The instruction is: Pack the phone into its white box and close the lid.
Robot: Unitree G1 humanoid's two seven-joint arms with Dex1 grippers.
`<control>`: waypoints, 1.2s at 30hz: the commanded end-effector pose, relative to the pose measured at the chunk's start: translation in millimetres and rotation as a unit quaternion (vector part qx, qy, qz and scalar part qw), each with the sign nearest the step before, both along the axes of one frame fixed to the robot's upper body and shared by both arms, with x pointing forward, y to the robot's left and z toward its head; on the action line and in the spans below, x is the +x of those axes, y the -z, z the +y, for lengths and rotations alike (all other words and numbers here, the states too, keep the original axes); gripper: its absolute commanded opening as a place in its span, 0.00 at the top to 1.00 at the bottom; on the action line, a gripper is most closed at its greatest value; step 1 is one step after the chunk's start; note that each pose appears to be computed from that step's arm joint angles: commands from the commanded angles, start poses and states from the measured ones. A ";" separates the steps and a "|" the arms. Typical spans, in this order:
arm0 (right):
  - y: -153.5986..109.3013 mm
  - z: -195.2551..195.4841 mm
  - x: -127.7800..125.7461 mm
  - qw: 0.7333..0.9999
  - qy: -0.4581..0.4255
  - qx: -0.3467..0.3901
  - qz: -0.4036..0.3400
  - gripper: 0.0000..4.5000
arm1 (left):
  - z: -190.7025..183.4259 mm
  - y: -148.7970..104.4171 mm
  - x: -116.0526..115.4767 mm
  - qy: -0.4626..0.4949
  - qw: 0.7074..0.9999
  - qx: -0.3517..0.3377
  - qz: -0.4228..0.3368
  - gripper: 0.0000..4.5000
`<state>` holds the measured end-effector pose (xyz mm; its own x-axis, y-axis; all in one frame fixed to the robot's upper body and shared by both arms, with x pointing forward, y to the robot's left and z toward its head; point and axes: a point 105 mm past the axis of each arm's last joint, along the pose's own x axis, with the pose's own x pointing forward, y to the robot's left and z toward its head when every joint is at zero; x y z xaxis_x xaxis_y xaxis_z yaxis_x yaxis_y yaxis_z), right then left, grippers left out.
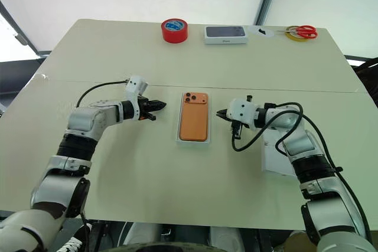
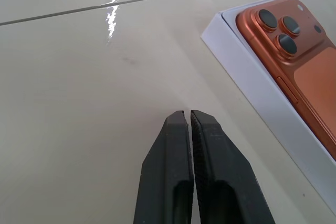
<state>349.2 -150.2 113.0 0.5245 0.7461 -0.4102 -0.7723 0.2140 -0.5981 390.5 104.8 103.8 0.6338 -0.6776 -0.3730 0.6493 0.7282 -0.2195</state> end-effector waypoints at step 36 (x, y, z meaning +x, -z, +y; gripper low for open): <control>5.6 -55.5 -47.6 0.994 0.003 -0.105 0.031 1.00 | -119.3 7.0 -71.3 0.266 0.964 -0.005 -0.018 0.99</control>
